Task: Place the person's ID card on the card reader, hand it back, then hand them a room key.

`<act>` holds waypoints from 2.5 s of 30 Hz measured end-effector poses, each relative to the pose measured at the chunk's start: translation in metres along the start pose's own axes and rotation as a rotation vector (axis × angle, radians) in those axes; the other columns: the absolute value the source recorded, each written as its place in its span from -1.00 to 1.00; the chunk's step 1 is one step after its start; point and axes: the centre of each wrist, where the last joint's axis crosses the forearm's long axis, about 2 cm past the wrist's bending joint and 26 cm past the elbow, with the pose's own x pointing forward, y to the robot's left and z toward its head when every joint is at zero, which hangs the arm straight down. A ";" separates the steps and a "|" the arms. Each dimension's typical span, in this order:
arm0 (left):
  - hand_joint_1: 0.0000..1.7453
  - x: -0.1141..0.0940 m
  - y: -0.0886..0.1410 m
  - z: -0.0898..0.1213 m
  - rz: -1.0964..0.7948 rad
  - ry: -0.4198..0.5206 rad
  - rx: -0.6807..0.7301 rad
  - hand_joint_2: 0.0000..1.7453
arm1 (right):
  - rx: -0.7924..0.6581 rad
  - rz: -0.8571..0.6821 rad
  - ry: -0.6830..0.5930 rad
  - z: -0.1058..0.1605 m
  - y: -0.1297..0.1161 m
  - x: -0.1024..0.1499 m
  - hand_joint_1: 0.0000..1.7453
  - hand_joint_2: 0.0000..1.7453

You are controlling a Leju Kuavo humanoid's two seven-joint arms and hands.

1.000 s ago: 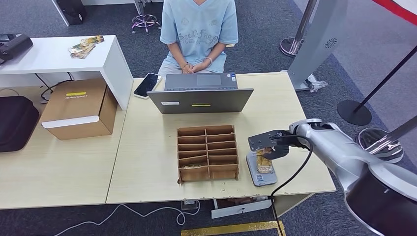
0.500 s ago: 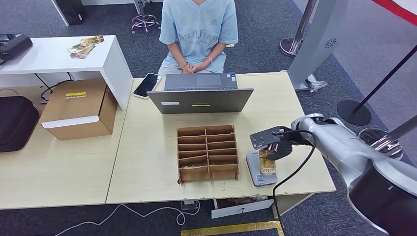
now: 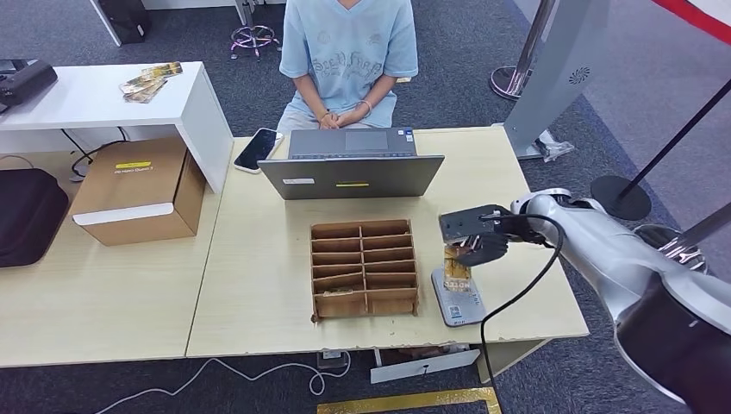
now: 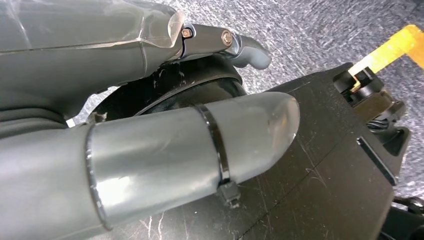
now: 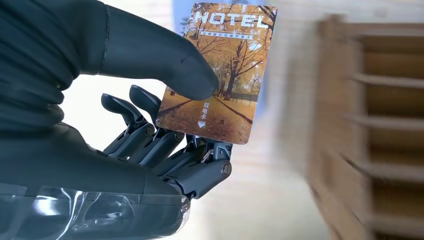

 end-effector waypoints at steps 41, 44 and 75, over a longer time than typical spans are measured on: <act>-1.00 0.000 -0.004 0.002 0.000 -0.019 0.002 -1.00 | -1.512 -0.343 -1.159 0.016 0.007 0.155 1.00 1.00; -1.00 0.000 -0.004 0.002 -0.003 -0.019 0.006 -1.00 | -1.707 -0.142 -0.989 0.022 -0.012 0.173 1.00 1.00; -1.00 0.002 -0.004 0.001 -0.033 -0.010 0.006 -1.00 | -1.300 0.813 0.224 -0.017 -0.065 0.238 1.00 1.00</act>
